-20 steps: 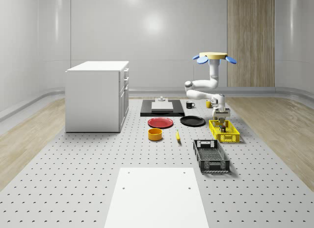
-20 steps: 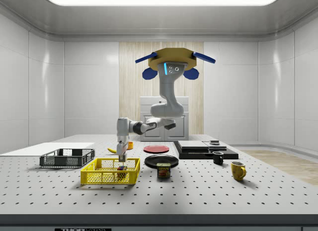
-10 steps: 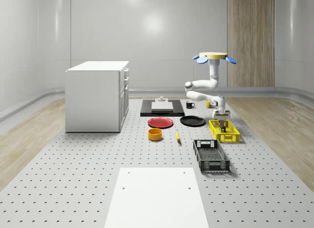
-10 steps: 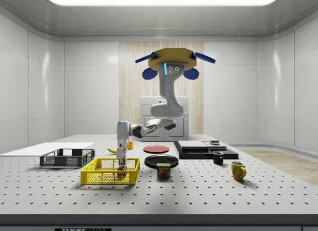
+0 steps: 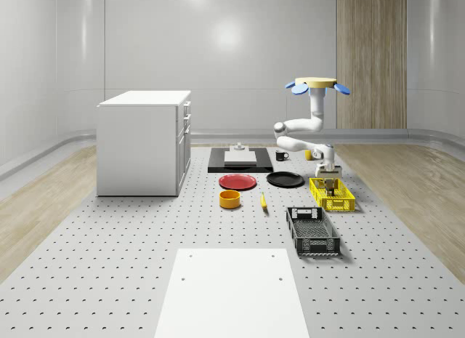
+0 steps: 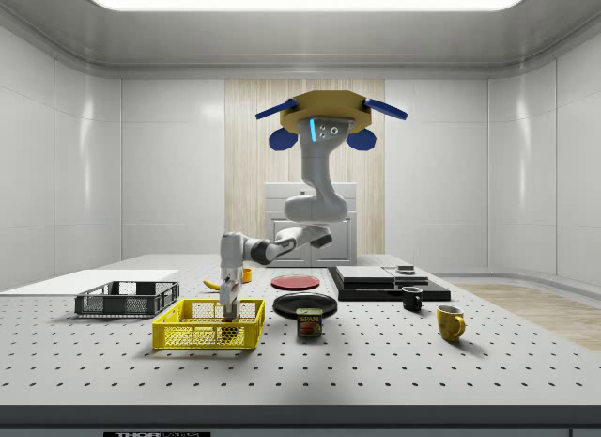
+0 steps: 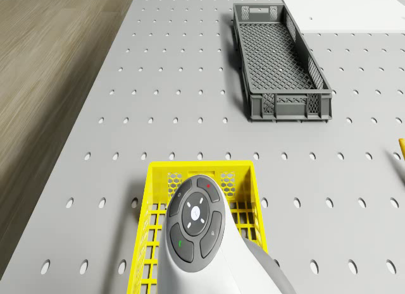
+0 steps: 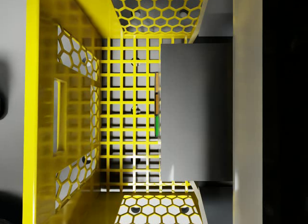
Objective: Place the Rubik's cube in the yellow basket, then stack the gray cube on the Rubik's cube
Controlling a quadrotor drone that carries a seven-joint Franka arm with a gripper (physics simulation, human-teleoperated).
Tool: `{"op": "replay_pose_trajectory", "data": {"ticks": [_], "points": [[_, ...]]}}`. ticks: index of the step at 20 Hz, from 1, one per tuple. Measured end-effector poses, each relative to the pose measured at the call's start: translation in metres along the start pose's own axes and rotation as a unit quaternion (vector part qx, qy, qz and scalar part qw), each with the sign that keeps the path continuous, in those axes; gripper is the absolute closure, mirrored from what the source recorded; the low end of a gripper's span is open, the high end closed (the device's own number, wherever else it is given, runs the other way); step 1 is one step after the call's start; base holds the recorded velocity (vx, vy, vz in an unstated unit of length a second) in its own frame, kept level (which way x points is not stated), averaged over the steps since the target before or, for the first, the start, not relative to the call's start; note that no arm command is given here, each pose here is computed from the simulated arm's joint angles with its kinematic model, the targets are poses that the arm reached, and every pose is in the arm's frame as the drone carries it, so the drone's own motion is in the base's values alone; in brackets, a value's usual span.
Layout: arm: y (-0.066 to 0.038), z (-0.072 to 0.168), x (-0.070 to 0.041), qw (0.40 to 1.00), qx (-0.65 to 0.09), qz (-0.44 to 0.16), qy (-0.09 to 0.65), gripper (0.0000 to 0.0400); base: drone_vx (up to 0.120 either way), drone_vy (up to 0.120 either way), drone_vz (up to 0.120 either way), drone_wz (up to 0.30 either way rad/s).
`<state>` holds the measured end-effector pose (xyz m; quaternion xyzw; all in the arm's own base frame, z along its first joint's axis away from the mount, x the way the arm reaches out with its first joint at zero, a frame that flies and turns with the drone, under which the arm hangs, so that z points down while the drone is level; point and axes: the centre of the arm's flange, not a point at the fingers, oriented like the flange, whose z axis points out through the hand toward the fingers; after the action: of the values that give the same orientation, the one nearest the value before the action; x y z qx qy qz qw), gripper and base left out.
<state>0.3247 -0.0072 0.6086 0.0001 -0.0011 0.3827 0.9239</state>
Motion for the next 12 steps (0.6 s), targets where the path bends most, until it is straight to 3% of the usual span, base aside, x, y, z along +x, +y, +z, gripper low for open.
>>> {"op": "replay_pose_trajectory", "data": {"ticks": [5, 12], "points": [[0.000, -0.010, 0.000, 1.000, 0.000, 0.000, 0.000, 0.0031, 0.000, 0.000, 0.000, 0.000], [0.000, -0.025, -0.001, 1.000, 0.000, 0.000, 0.000, 0.0005, 0.000, 0.000, 0.000, 0.000]]}}
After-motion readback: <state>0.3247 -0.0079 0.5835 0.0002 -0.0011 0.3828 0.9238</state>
